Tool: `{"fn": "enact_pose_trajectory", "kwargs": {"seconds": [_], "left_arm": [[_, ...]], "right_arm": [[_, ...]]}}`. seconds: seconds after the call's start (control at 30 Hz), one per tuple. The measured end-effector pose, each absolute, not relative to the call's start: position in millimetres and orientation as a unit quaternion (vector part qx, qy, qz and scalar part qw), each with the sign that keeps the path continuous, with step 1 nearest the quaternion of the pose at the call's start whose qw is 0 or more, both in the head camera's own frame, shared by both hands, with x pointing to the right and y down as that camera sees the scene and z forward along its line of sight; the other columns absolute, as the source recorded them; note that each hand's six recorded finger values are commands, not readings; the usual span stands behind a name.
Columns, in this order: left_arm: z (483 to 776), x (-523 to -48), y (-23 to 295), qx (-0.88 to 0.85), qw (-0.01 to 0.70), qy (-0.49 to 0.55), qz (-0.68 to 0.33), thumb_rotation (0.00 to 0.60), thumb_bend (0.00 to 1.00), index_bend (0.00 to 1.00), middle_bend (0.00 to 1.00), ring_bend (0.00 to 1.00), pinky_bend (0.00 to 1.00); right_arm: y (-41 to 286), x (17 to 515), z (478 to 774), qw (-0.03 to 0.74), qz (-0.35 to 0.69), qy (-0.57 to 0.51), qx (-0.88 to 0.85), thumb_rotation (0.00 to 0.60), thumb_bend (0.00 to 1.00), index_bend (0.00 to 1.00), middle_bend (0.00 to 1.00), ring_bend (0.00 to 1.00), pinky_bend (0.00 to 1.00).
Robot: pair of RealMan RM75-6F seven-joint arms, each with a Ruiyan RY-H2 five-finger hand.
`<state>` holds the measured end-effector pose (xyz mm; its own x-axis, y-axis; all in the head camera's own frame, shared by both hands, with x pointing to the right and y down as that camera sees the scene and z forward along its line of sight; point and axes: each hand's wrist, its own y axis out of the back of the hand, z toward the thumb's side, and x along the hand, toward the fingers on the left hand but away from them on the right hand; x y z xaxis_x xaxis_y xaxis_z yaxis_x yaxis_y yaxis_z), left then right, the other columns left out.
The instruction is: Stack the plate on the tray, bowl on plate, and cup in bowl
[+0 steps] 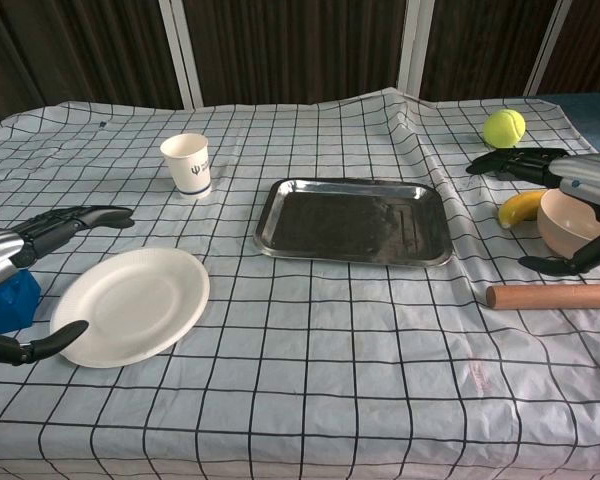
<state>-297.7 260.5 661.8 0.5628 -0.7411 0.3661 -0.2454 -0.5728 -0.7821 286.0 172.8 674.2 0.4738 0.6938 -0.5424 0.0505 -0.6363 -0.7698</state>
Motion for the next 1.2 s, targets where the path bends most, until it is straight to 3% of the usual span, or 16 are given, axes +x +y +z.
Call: {"fn": "enact_pose_trajectory", "kwargs": {"seconds": [0.3,0.5,0.63,1.0,1.2], "left_arm": [[661,-303,263,-0.803,0.36,0.302,-0.367,0.6,0.39,0.01,0.09,0.04,0.06],[662,-336,270,-0.755,0.384,0.323,-0.422,0.6,0.36,0.27,0.13,0.06,0.07],[668,-351,285,-0.737,0.369,0.346,-0.448,0.6,0.34,0.35,0.14,0.06,0.07],[685,-331,309,-0.741,0.373,0.343,-0.441,0.6,0.33,0.43,0.14,0.05,0.07],[705,-317,315,-0.735,0.393,0.318,-0.451,0.6,0.32,0.43,0.14,0.05,0.07]], "right_arm": [[171,294,667,0.357,0.456,-0.248,-0.777,0.6,0.24,0.0,0.0,0.0,0.0],[174,316,643,0.37,0.459,-0.268,-0.762,0.6,0.24,0.0,0.0,0.0,0.0],[182,344,617,0.38,0.475,-0.291,-0.739,0.6,0.24,0.0,0.0,0.0,0.0],[198,387,577,0.384,0.498,-0.351,-0.694,0.6,0.24,0.0,0.0,0.0,0.0],[205,394,574,0.373,0.51,-0.341,-0.696,0.6,0.24,0.0,0.0,0.0,0.0]]}}
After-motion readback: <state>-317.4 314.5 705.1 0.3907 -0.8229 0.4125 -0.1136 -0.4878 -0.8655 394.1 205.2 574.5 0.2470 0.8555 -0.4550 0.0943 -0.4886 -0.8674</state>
